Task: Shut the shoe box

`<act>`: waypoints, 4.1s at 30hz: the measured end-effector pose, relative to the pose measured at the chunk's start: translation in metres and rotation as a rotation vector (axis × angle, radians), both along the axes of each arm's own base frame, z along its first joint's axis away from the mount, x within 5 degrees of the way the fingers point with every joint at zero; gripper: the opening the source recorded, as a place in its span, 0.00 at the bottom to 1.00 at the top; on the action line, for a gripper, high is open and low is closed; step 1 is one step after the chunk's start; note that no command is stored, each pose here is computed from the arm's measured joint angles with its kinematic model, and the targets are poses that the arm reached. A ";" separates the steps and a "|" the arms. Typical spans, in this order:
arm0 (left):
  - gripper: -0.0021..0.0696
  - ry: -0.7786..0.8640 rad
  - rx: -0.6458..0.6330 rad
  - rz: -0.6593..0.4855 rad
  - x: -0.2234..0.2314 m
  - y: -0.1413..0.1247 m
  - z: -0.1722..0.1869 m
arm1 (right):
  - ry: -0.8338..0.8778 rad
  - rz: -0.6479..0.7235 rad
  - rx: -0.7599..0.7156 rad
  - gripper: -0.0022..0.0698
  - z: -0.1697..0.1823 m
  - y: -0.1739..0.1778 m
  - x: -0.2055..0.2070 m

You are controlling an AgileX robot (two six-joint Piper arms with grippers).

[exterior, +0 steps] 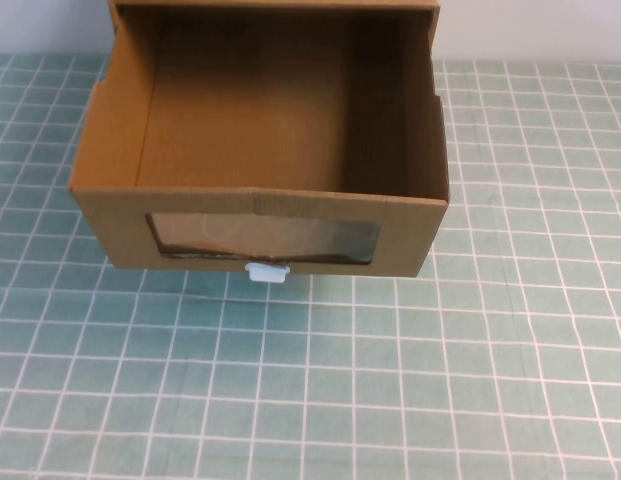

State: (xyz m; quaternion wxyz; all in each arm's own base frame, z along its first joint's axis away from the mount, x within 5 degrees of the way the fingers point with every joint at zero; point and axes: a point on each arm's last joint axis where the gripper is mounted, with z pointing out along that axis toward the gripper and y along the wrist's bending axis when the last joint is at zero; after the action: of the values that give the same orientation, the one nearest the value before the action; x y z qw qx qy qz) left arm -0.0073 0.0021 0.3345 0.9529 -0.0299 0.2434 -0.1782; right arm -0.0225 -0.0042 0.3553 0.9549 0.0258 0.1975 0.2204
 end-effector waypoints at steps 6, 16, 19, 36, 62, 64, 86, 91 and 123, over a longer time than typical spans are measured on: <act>0.02 0.017 0.004 -0.008 -0.036 0.003 0.068 | 0.102 0.078 0.016 0.01 0.076 -0.006 -0.048; 0.02 0.660 0.075 -0.021 0.003 -0.002 0.139 | 0.793 0.077 -0.057 0.01 0.141 0.004 0.012; 0.02 0.919 0.114 -0.011 0.033 -0.005 0.143 | 1.023 0.024 -0.105 0.01 0.139 0.007 0.054; 0.02 1.310 0.471 -0.190 0.181 -0.043 0.128 | 1.351 0.114 -0.705 0.01 0.092 0.064 0.173; 0.02 1.361 0.749 -0.636 0.432 -0.155 0.075 | 1.232 0.511 -1.450 0.01 0.013 0.203 0.206; 0.02 1.377 0.753 -0.649 0.441 -0.159 0.068 | 1.219 0.529 -1.484 0.01 0.009 0.207 0.207; 0.02 1.466 0.729 -0.685 0.448 -0.162 0.056 | 0.660 0.296 -1.731 0.01 -0.067 0.260 0.181; 0.02 1.468 0.725 -0.686 0.448 -0.162 0.056 | 0.801 0.305 -1.661 0.01 -0.088 0.274 0.203; 0.02 1.471 0.717 -0.690 0.448 -0.162 0.056 | 0.964 0.125 -1.461 0.01 -0.093 0.295 0.336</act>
State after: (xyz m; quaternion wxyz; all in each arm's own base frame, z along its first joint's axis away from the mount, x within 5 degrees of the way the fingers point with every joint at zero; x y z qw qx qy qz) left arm 0.4410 -0.1597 0.3901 0.4005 0.2385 0.8309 -0.3040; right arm 0.3137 0.2911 0.2626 0.5316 -0.5125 0.6721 0.0557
